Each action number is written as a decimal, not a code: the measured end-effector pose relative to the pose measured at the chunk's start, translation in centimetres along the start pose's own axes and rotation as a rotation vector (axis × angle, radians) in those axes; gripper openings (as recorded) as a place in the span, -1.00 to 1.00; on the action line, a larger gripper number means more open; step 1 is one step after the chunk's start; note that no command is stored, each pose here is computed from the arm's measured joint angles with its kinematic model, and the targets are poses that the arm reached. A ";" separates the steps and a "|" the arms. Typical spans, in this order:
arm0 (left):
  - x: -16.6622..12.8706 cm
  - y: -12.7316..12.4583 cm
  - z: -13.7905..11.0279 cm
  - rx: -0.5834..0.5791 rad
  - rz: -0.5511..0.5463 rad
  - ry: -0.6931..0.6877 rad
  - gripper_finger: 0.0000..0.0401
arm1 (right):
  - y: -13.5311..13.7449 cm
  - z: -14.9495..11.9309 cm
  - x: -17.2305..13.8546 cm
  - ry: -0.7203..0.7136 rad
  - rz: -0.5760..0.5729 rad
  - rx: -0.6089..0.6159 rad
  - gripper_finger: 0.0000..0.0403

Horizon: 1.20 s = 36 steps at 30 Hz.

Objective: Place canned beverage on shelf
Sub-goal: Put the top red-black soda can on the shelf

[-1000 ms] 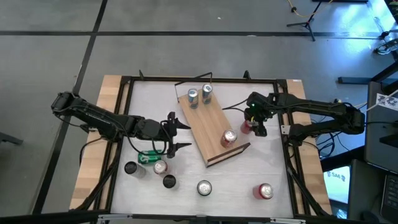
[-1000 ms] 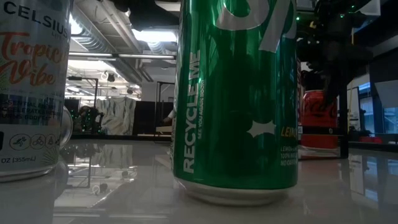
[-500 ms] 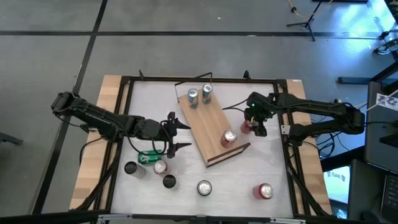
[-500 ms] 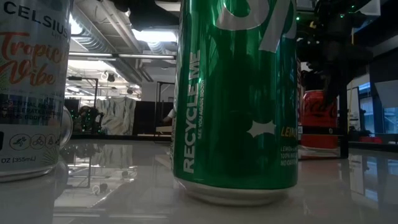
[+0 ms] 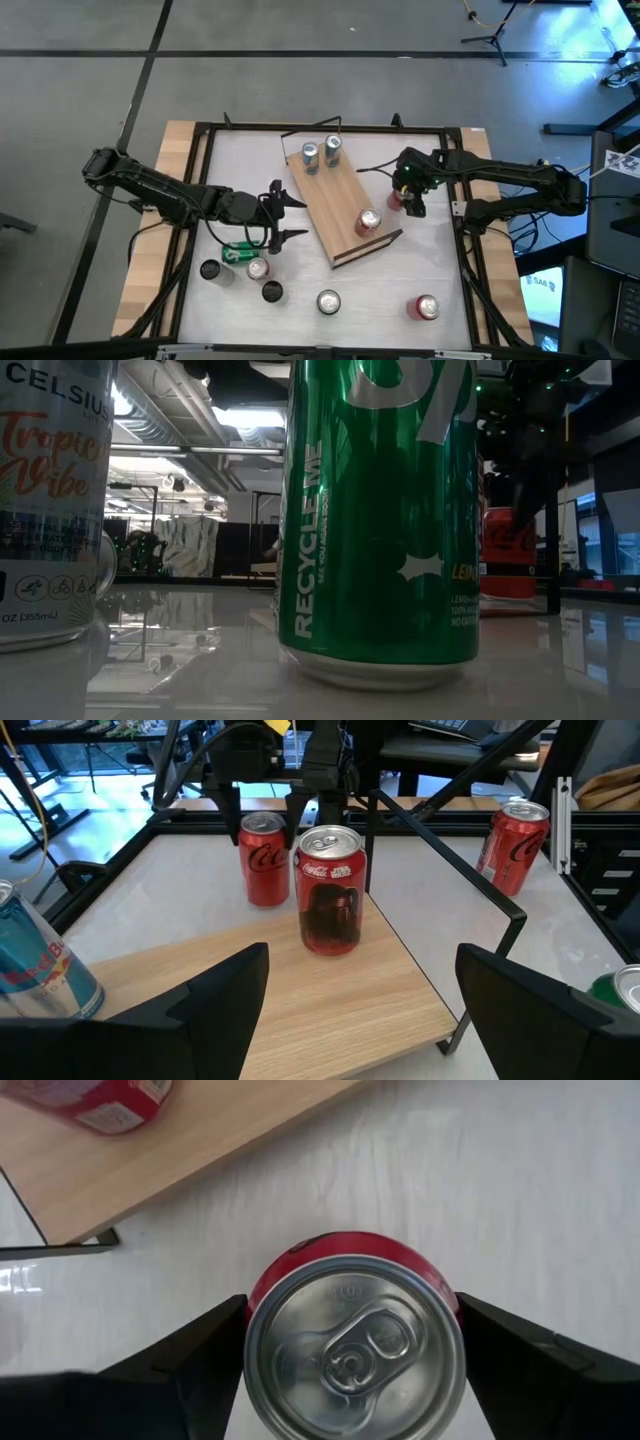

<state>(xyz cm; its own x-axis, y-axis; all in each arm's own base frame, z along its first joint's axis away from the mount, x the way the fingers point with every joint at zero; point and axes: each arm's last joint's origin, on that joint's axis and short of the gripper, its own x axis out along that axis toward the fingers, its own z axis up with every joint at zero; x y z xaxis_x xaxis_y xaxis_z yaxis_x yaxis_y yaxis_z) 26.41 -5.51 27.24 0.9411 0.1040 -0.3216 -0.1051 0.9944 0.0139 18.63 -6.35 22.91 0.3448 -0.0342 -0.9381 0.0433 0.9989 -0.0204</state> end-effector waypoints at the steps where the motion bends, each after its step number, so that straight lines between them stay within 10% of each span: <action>1: 0.0 0.0 0.0 0.000 0.000 0.000 0.55 | 0.0 0.0 0.0 -0.003 0.000 0.000 0.57; 23: 0.0 0.0 0.0 0.000 0.001 -0.001 0.55 | 0.0 0.1 0.0 -0.017 0.001 0.019 0.58; 36: 0.0 0.0 0.0 0.000 0.001 -0.001 0.55 | 0.0 0.1 0.1 -0.010 0.002 0.021 0.91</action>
<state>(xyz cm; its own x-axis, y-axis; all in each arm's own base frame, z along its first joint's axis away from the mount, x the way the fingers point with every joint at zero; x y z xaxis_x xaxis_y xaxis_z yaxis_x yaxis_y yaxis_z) 26.41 -5.50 27.26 0.9412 0.1052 -0.3211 -0.1063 0.9942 0.0141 18.74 -6.38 22.89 0.3547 -0.0322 -0.9344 0.0617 0.9980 -0.0110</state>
